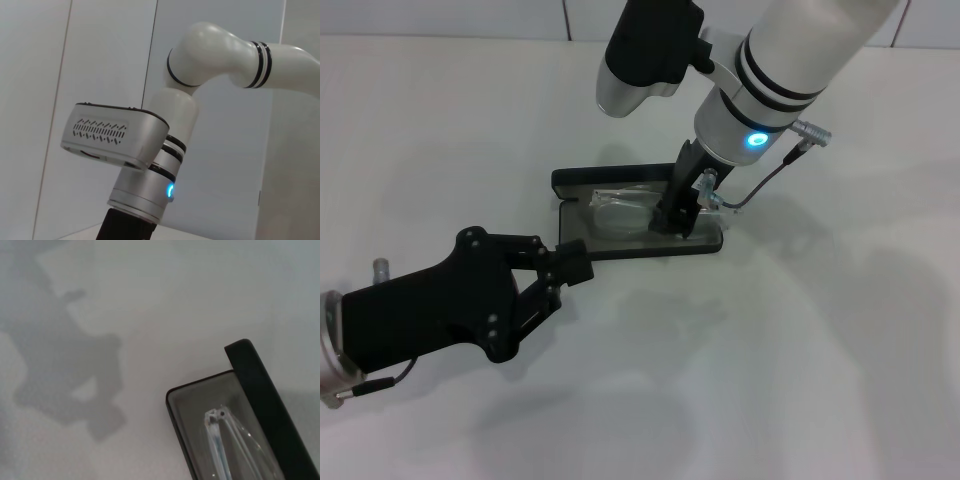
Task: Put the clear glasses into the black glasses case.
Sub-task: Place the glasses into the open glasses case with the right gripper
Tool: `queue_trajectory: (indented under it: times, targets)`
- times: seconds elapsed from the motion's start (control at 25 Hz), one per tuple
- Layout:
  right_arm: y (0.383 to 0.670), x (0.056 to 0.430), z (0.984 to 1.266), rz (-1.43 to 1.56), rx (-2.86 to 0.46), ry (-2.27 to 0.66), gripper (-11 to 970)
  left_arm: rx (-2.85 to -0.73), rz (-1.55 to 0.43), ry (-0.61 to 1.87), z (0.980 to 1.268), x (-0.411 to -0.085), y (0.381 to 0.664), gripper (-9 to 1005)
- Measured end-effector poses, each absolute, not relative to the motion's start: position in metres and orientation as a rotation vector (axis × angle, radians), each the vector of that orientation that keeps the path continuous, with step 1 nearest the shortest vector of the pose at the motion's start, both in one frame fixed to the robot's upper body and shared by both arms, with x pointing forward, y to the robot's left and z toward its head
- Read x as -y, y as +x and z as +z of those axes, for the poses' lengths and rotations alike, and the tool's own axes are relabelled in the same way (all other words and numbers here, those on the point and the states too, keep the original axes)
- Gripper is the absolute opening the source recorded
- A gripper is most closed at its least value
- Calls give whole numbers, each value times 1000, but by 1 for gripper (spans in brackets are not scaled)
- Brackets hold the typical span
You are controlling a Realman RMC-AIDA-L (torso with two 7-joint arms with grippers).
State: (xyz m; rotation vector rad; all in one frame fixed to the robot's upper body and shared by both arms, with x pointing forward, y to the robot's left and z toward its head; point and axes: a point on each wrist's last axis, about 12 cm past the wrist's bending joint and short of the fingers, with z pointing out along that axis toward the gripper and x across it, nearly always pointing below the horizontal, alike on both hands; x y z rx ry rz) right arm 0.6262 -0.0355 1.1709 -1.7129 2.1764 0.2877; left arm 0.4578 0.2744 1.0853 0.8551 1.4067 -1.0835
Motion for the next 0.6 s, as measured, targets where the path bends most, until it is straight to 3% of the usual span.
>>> queue_trajectory:
  times: [0.6]
  targets:
    - [626, 31, 1174, 293, -2152, -1710, 140, -1406, -1083, 856, 1086, -274, 459, 83]
